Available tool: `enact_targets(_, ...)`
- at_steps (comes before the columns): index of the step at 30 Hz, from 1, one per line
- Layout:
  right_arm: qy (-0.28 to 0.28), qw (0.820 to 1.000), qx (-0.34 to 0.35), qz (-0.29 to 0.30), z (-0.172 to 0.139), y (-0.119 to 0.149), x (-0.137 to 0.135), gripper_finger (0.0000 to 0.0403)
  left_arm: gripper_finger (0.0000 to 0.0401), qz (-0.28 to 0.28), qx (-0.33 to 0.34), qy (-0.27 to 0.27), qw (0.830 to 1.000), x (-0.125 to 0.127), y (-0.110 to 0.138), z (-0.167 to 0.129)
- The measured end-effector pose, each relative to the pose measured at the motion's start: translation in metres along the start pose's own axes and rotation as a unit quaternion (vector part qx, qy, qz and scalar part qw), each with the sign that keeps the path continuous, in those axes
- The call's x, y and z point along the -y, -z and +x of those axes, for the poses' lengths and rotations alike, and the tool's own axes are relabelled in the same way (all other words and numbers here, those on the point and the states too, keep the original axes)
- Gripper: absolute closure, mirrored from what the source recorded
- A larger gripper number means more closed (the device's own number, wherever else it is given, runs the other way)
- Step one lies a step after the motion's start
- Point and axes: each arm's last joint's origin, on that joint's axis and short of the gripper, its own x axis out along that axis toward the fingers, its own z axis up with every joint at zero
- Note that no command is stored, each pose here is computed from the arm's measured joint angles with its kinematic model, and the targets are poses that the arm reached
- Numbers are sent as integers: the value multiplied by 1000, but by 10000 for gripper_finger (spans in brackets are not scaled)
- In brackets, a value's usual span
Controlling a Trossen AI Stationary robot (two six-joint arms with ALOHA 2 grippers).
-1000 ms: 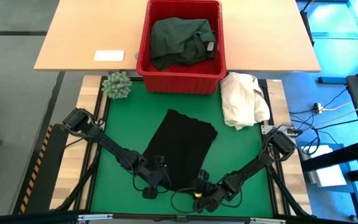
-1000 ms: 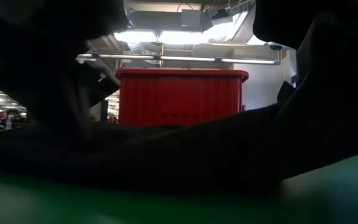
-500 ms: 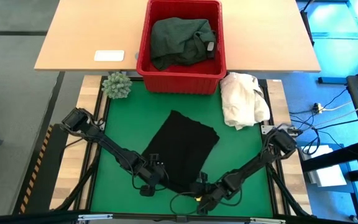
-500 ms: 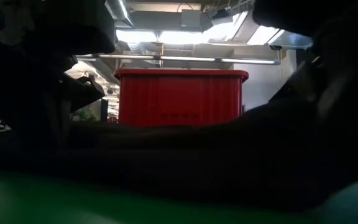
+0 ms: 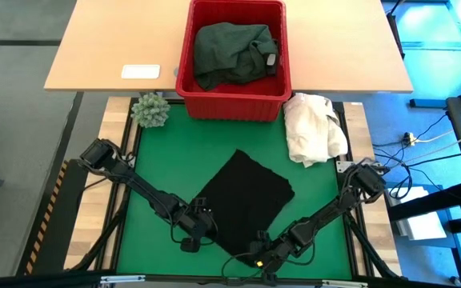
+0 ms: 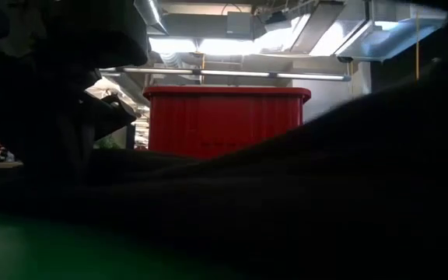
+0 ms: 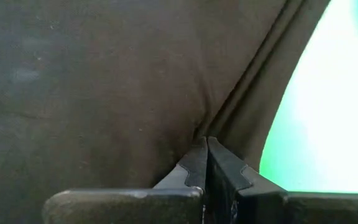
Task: Fold laundry
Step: Fold the black shirt
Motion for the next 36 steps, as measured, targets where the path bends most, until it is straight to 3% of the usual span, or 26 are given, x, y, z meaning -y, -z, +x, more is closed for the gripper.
enact_targets(4,-44,998,-35,-10,-3,-3,-12,349,401,2,-6,10,1000,0,1,-1)
enact_targets(8,-22,997,-78,-12,-8,-6,-20,307,401,5,-10,9,1000,1,2,-6)
enact_targets(10,32,994,-103,-12,-14,-9,-20,292,401,6,-11,9,1000,0,1,-10)
enact_targets(13,166,977,-137,-17,-30,-9,-17,286,401,8,-5,9,1000,0,0,-17)
enact_targets(16,301,948,-102,-28,-48,-10,-15,296,401,8,1,12,1000,0,-2,-25)
enact_targets(18,347,936,-58,-30,-61,-14,-13,311,401,10,10,24,1000,1,-4,-33)
enact_targets(21,358,933,-9,-28,-83,-19,-11,342,401,30,40,36,998,4,-17,-53)
enact_targets(25,357,934,11,-8,-96,-11,12,391,401,58,74,12,995,3,-26,-76)
enact_targets(30,327,944,25,28,-100,14,52,392,401,56,77,4,995,6,-25,-75)
enact_targets(36,318,942,61,87,-110,40,102,397,401,50,42,2,998,16,-15,-55)
